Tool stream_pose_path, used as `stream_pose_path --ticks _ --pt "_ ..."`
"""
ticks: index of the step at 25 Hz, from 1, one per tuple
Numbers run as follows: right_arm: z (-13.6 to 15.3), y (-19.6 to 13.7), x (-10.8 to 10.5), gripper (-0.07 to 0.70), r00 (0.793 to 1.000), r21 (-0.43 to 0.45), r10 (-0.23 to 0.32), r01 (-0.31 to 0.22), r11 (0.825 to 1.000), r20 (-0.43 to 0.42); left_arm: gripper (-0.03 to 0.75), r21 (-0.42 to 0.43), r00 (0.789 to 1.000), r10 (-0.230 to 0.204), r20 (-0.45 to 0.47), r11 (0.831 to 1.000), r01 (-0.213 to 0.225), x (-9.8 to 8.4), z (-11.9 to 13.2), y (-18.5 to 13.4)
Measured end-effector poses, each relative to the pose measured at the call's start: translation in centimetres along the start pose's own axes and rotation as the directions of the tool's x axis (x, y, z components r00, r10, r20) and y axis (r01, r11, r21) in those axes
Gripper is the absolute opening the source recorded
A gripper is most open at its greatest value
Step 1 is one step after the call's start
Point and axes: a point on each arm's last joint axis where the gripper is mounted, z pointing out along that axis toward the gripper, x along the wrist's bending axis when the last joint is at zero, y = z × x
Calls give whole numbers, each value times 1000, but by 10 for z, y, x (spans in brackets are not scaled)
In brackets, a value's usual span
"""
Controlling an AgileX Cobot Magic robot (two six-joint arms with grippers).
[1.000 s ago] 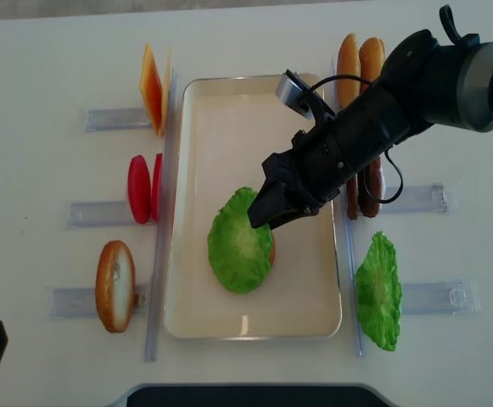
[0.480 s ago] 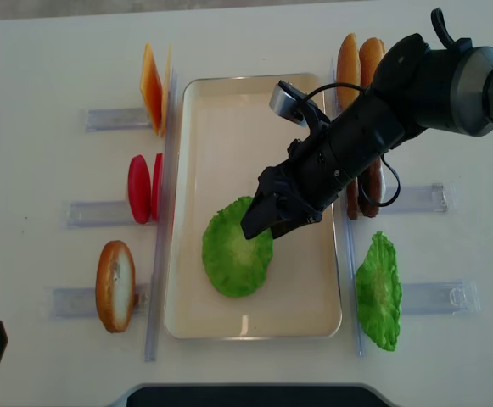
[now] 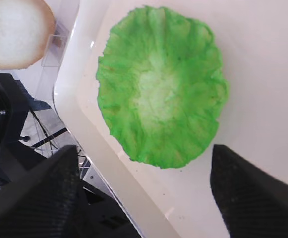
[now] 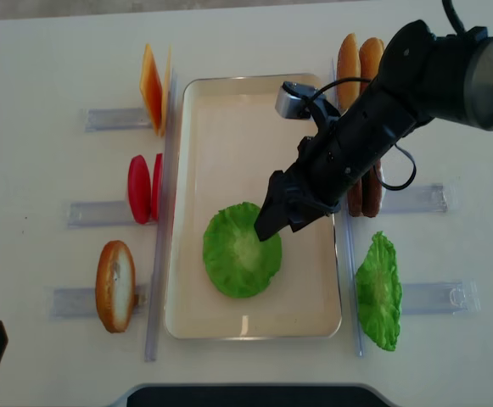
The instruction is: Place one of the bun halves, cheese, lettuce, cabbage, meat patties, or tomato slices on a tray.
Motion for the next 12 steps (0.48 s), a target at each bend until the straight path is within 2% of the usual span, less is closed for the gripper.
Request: stream_pose_path --ticks 9,12 --pt "-62 0 46 555 988 -69 -91 100 993 123 391 0 1000 0 0 1000 0 0 0 0" --pt "-82 -2 55 555 973 -87 -86 107 990 213 391 0 1000 0 0 1000 0 0 0 0"
